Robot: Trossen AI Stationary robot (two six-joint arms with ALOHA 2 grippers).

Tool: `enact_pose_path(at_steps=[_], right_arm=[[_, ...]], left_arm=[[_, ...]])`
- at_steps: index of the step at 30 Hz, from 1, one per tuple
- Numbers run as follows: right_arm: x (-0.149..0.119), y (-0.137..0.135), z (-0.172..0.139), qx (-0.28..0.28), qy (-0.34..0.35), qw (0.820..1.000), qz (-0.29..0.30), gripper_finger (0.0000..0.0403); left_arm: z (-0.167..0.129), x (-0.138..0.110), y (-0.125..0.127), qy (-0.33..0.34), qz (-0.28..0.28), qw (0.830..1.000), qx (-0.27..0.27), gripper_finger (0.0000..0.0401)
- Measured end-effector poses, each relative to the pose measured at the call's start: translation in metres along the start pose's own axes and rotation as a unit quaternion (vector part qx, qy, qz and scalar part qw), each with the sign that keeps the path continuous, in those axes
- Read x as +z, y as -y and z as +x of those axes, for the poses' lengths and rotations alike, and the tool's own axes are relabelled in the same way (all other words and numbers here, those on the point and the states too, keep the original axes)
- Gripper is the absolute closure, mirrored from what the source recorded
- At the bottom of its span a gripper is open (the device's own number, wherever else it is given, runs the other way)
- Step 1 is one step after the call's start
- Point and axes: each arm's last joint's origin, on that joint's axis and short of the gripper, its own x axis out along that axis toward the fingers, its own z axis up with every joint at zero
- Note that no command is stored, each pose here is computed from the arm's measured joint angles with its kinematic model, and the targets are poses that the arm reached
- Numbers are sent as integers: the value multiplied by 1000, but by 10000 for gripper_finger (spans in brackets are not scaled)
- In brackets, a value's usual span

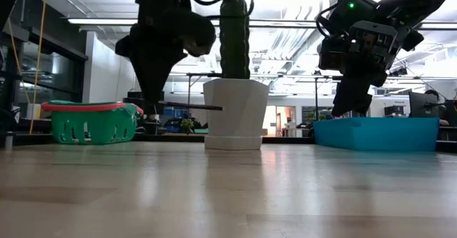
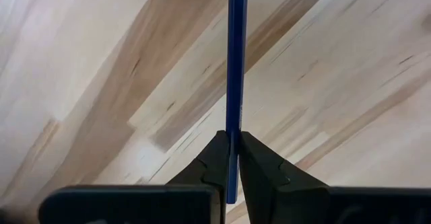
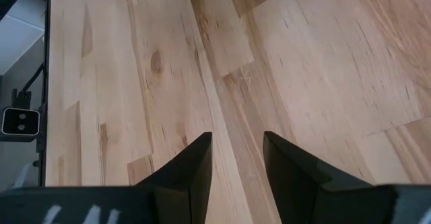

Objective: Sort pens & pencils
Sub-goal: Put the dark blue pencil into the green bin

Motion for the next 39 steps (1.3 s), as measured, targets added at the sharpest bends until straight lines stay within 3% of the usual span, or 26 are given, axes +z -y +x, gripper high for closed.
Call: enact_pose_path(at_steps=[10, 19, 39], right_arm=[[0, 0, 0, 2, 2, 1000, 3, 279], [1, -1, 0, 11, 3, 1000, 9, 279], [2, -2, 0, 19, 3, 1000, 13, 279]], left_arm=[[-14, -9, -14, -13, 2, 999, 34, 382], [-29, -6, -31, -5, -22, 999, 33, 382], [-78, 16, -127, 27, -79, 996, 36, 382]])
